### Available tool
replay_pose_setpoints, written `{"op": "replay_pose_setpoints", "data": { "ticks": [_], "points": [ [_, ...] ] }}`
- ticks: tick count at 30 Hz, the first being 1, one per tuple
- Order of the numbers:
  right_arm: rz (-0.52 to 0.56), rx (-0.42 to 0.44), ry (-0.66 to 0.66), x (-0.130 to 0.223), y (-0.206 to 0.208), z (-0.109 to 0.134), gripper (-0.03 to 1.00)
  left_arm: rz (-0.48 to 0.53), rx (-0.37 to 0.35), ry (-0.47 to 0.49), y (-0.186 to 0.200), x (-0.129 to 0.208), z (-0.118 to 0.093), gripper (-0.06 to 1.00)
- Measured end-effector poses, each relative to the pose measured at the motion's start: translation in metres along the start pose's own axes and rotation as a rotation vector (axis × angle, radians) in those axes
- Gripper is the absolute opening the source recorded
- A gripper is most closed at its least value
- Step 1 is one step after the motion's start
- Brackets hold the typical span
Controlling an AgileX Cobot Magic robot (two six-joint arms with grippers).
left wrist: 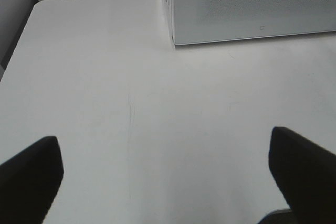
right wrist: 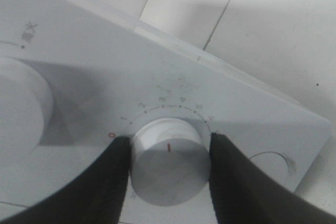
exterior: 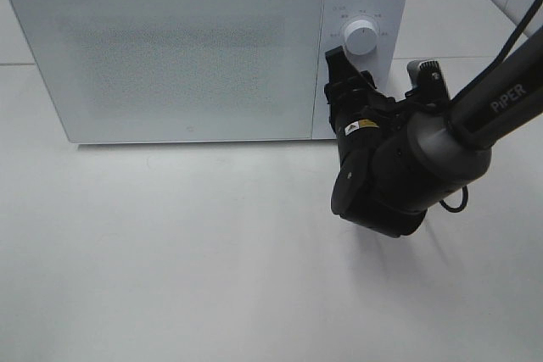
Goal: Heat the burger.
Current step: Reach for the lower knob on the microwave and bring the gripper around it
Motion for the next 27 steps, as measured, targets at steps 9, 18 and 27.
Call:
{"op": "replay_pose_setpoints", "data": {
  "ticks": [9,18,27],
  "points": [
    [-0.001,-0.004,-0.217,0.0,-0.0001,0.0,0.45,0.0,0.0,0.0,0.0,0.0,0.0,0.99],
    [0.007,-0.005,-0.449,0.0011,-0.0002,-0.0013,0.45,0.0,0.0,0.0,0.0,0.0,0.0,0.99],
    [0.014,-0.01,-0.664,0.0014,-0.0002,-0.0019,0.45,0.0,0.0,0.0,0.0,0.0,0.0,0.99]
  ]
}}
Point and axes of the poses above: a point on each arm's last joint axis where the gripper is mounted, y pointing back along that axis away from the gripper, z along the wrist's bending axis when the last joint is at zero, x = y × z, the point moved 6 cm from there along -y, pointing out along that axis toward the gripper, and after that the axes turned 3 degrees about -y, right-handed, at the moved point
